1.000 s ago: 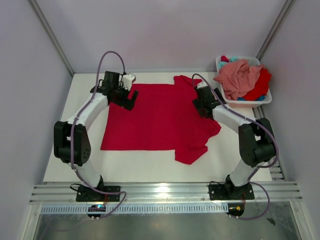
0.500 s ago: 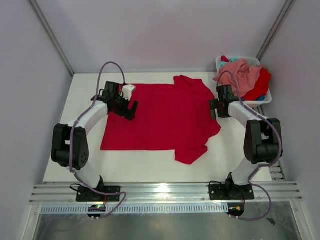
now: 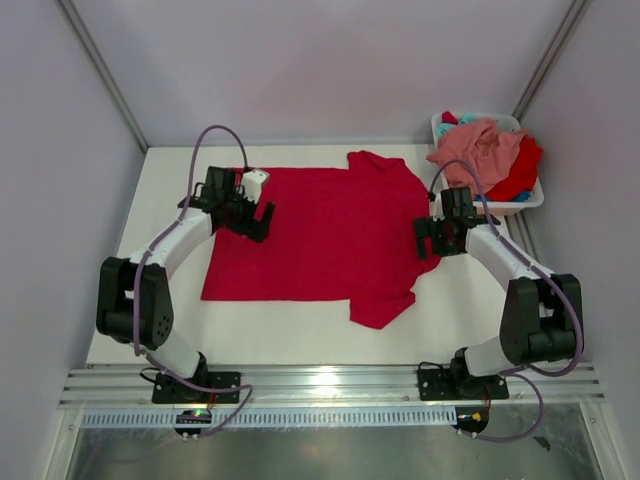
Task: Fold and stack the t-shirts
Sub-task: Flatten the tshirt out
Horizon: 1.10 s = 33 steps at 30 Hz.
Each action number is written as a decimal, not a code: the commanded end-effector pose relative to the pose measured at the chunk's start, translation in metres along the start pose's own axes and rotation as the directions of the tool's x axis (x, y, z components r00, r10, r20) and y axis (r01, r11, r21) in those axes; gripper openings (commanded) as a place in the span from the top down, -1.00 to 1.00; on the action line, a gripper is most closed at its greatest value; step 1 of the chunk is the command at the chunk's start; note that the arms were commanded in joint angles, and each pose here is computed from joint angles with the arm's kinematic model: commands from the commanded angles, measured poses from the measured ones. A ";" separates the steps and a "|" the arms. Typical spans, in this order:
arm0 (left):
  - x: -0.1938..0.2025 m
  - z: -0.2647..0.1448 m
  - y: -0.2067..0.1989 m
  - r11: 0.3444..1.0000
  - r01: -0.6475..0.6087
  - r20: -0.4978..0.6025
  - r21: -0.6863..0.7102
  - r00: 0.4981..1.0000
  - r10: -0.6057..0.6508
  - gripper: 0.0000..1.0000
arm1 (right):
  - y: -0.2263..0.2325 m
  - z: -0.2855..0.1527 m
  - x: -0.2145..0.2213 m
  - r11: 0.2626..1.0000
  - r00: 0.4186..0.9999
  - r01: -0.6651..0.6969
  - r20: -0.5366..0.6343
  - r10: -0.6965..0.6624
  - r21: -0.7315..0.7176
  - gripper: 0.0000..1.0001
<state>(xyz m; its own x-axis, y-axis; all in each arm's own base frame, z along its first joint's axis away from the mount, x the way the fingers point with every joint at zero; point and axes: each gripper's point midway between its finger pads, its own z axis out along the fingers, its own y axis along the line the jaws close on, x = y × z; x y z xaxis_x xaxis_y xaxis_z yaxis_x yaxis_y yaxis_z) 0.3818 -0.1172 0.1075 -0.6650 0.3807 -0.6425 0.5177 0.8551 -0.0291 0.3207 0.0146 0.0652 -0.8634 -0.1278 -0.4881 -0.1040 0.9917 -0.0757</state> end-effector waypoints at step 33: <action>-0.004 0.000 0.000 1.000 -0.031 0.026 -0.006 0.999 0.031 -0.95 | -0.007 0.013 0.013 0.998 0.998 -0.032 -0.055 0.035 0.054 -0.99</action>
<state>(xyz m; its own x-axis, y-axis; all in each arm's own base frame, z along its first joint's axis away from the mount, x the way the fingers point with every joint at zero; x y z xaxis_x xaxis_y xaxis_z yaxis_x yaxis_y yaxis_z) 0.3757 -0.1124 0.1019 -0.6705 0.3947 -0.6282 0.5168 0.8560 -0.0137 0.3098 0.0133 0.0404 -0.9075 -0.1075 -0.4061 -0.0871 0.9938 -0.0684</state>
